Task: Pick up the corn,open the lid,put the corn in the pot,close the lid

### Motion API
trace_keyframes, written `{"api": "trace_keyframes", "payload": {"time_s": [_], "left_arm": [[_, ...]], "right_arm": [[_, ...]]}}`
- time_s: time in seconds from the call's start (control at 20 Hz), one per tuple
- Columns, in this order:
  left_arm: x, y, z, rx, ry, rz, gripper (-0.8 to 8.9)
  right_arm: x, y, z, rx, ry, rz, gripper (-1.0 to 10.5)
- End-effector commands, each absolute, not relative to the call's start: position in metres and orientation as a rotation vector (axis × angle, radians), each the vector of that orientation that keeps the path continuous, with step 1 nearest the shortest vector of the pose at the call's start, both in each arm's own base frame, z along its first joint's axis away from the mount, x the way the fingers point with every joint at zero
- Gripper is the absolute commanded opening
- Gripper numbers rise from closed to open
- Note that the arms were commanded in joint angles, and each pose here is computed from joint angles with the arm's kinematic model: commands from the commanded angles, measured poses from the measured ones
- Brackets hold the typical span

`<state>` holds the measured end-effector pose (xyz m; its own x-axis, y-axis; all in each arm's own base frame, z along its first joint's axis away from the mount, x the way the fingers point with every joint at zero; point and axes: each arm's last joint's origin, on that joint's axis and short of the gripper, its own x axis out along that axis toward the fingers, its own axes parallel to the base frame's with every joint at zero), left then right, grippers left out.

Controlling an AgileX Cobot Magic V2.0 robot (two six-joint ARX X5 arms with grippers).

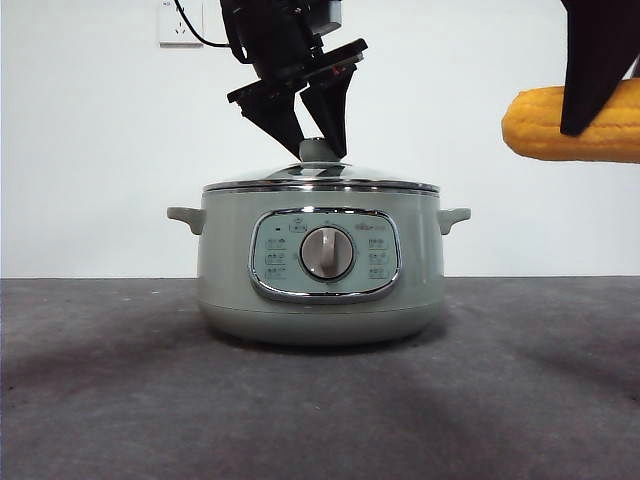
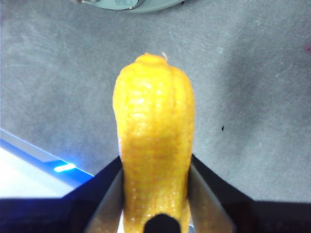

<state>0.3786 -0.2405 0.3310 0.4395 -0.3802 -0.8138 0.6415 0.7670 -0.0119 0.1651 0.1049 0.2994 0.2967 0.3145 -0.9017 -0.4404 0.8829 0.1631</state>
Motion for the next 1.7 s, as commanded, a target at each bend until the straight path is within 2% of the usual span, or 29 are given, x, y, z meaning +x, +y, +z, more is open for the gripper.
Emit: {"api": "trace_keyframes", "payload": {"time_s": [0.05,0.25,0.5,0.85,1.05,1.25,1.7], "left_arm": [[0.382,-0.244,0.325,0.313,0.918,-0.651,-0.12],[0.382,-0.241,0.333,0.305,0.884,-0.648,-0.12],[0.369,-0.227,0.371,0.279,0.755,-0.634,-0.12],[0.361,-0.183,0.410,0.240,0.673,-0.558,-0.12],[0.369,-0.148,0.412,0.220,0.711,-0.475,-0.12],[0.380,-0.111,0.409,0.211,0.743,-0.393,-0.09],[0.395,-0.033,0.410,0.149,0.745,-0.215,-0.09]], "right_arm": [[0.165,0.105,0.301,-0.112,1.163,0.502,-0.2],[0.166,0.106,0.301,-0.110,1.153,0.503,-0.2],[0.168,0.107,0.308,-0.093,1.116,0.506,-0.2],[0.184,0.117,0.353,-0.053,1.017,0.520,-0.2],[0.218,0.138,0.372,-0.089,1.045,0.529,-0.2],[0.269,0.169,0.373,-0.116,1.061,0.538,-0.2],[0.373,0.233,0.314,-0.156,1.127,0.540,-0.2]]}}
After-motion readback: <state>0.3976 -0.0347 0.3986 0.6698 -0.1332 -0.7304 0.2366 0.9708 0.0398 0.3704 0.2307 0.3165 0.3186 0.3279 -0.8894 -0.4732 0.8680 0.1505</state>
